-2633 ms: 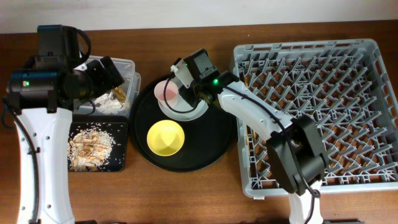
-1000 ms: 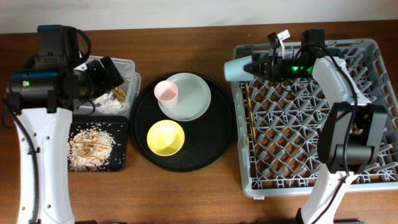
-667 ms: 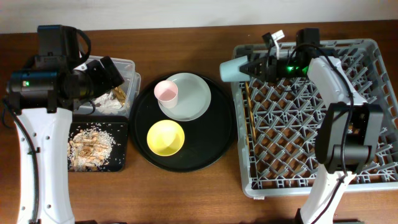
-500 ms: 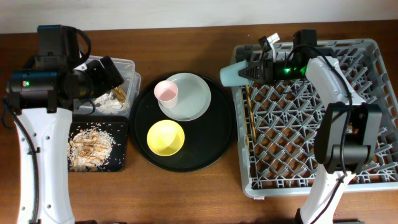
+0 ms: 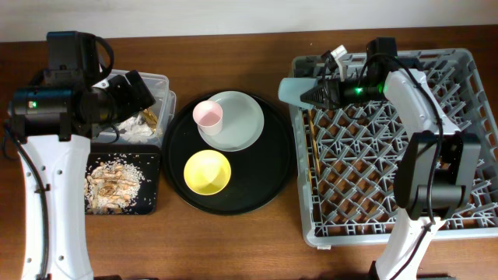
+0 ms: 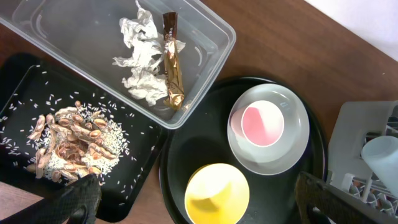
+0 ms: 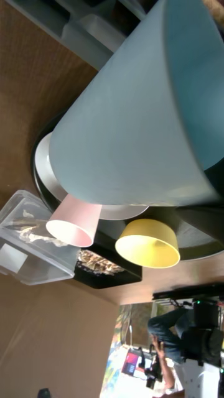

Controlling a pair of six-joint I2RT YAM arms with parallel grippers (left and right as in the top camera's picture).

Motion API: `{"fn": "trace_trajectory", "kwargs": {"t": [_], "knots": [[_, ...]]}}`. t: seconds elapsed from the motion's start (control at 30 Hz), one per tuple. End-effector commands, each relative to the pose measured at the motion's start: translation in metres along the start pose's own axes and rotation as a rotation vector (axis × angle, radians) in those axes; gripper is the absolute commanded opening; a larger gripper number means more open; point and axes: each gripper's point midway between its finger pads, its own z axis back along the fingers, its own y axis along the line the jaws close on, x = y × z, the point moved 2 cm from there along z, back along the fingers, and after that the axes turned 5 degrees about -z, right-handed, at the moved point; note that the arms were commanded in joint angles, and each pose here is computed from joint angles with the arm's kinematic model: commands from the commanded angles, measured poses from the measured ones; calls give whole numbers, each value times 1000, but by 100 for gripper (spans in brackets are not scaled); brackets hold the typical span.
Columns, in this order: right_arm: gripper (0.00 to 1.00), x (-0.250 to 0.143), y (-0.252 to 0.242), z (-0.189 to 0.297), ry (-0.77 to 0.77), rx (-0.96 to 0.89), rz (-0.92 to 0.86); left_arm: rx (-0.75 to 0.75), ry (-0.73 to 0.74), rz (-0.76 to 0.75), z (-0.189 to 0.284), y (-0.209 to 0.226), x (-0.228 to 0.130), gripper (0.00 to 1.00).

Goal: Sort waste into correct bins and load items into the dishwasher rack
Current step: 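Lift the blue cup and carry it to the rack's back-left corner, then lower the blue cup into the rack and open the right gripper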

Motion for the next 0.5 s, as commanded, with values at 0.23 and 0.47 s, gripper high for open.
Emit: {"fn": "trace_trajectory", "kwargs": {"t": [0.23, 0.47], "knots": [[4, -6, -12, 2, -23, 48, 57, -9, -13, -15, 4, -1, 2, 99], [4, 14, -4, -9, -71, 82, 104, -9, -13, -15, 4, -1, 1, 99]]}}
